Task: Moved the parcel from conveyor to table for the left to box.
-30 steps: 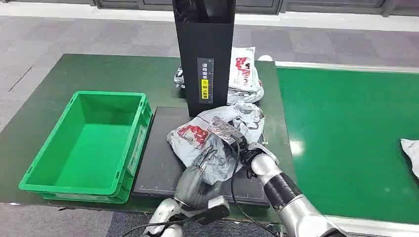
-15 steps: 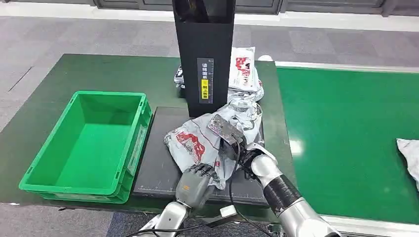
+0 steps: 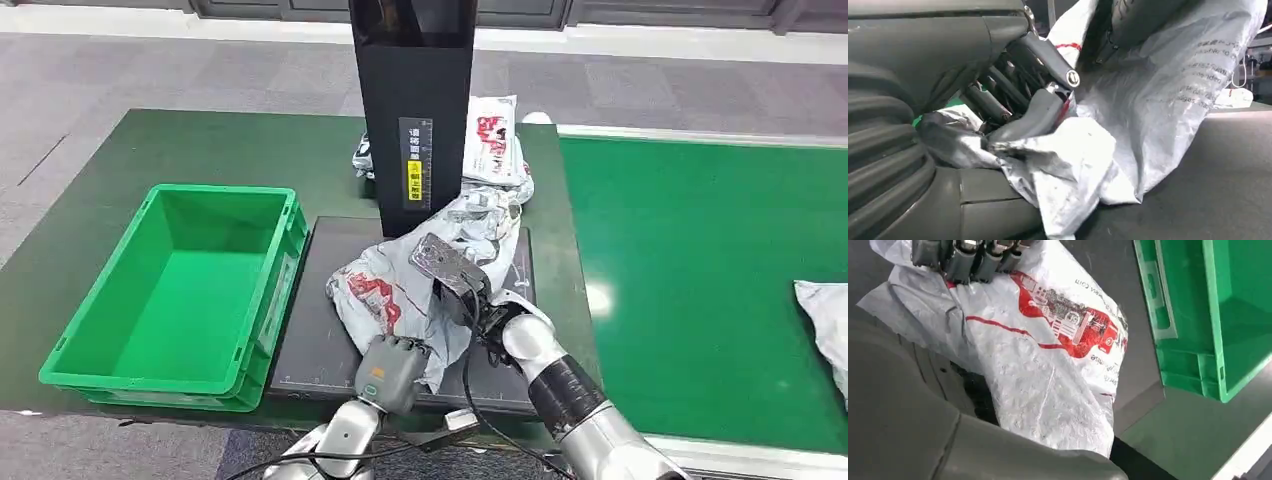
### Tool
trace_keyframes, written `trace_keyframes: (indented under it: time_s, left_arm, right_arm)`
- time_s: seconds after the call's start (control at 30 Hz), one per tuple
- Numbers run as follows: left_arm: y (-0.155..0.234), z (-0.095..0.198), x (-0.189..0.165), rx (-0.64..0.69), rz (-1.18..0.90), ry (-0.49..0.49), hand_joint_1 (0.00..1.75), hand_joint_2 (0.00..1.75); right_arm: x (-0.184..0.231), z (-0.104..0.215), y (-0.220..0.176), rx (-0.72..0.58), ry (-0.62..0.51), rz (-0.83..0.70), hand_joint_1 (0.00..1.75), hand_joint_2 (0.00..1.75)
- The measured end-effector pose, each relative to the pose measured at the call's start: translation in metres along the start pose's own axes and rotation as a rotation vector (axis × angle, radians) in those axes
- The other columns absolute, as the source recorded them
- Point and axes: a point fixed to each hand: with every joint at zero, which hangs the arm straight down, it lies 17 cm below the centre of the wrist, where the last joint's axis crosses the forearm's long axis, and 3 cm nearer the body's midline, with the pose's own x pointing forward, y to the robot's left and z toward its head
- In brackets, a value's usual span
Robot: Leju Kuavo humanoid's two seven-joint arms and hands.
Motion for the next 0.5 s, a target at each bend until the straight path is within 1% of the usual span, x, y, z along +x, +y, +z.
trace_keyframes:
  time_s: [0.2, 0.3, 0.4, 0.5]
  left_arm:
    - [-0.001, -0.002, -0.005, -0.012, -0.014, 0.024, 1.75, 1.75]
    - [-0.002, -0.002, -0.006, -0.018, -0.021, 0.025, 1.75, 1.75]
    - [-0.001, -0.002, -0.008, -0.022, -0.027, 0.017, 1.75, 1.75]
    - [0.0, -0.001, -0.012, -0.023, -0.036, 0.012, 1.75, 1.75]
  right_arm:
    - [0.013, -0.002, 0.017, 0.063, -0.025, 0.0, 0.0, 0.0]
    - [0.018, 0.001, 0.018, 0.087, -0.06, 0.018, 0.0, 0.0]
    - [0.017, 0.015, 0.012, 0.118, -0.107, 0.048, 0.0, 0.0]
    - [0.014, 0.038, 0.004, 0.139, -0.17, 0.069, 0.0, 0.0]
